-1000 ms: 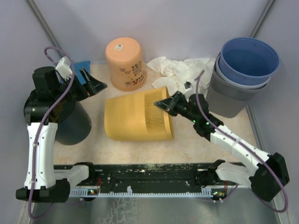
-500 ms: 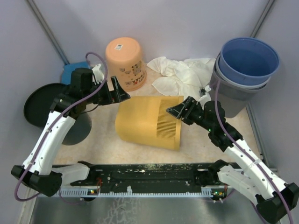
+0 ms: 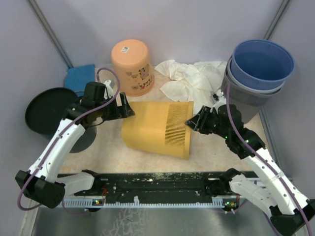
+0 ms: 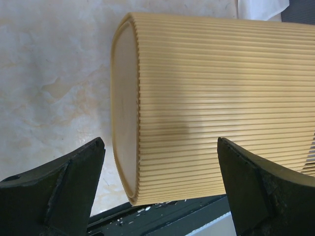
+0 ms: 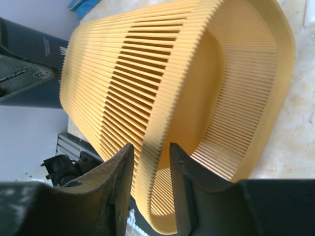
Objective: Turn the large container upside down
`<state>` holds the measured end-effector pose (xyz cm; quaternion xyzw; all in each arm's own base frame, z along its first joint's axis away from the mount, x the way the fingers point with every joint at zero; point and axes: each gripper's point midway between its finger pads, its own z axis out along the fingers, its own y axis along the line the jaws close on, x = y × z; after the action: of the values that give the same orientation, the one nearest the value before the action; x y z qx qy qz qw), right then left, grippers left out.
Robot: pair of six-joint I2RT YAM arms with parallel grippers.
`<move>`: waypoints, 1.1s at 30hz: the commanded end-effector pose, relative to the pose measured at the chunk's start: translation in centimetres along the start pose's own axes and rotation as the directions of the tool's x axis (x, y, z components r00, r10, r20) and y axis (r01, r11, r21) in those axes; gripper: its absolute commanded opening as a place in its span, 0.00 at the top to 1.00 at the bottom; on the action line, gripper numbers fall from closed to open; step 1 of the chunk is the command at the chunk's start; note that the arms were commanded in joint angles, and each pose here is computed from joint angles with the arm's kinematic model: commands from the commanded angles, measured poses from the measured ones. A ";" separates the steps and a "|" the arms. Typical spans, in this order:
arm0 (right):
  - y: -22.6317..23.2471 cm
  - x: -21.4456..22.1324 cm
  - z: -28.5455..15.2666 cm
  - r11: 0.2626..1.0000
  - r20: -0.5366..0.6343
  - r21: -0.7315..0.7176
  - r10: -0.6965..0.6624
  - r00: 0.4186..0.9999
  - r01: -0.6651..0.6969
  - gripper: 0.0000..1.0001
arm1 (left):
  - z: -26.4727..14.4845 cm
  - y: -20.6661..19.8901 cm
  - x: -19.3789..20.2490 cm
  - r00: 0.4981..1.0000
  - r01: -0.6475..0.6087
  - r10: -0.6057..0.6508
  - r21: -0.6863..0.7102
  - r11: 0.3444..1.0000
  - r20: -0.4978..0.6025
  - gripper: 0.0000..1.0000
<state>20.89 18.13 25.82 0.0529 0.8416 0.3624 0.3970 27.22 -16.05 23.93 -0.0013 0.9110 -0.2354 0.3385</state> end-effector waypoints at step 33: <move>1.3 2.2 4.0 0.912 -0.005 -0.263 0.324 0.946 -0.314 1.00 | -7.2 -13.5 -8.0 0.995 -0.050 -0.024 0.664 0.746 0.102 0.06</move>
<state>22.92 19.24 23.37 0.1560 0.7850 0.4472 0.3993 31.66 -18.39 32.37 0.0046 0.8251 -0.3932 0.4057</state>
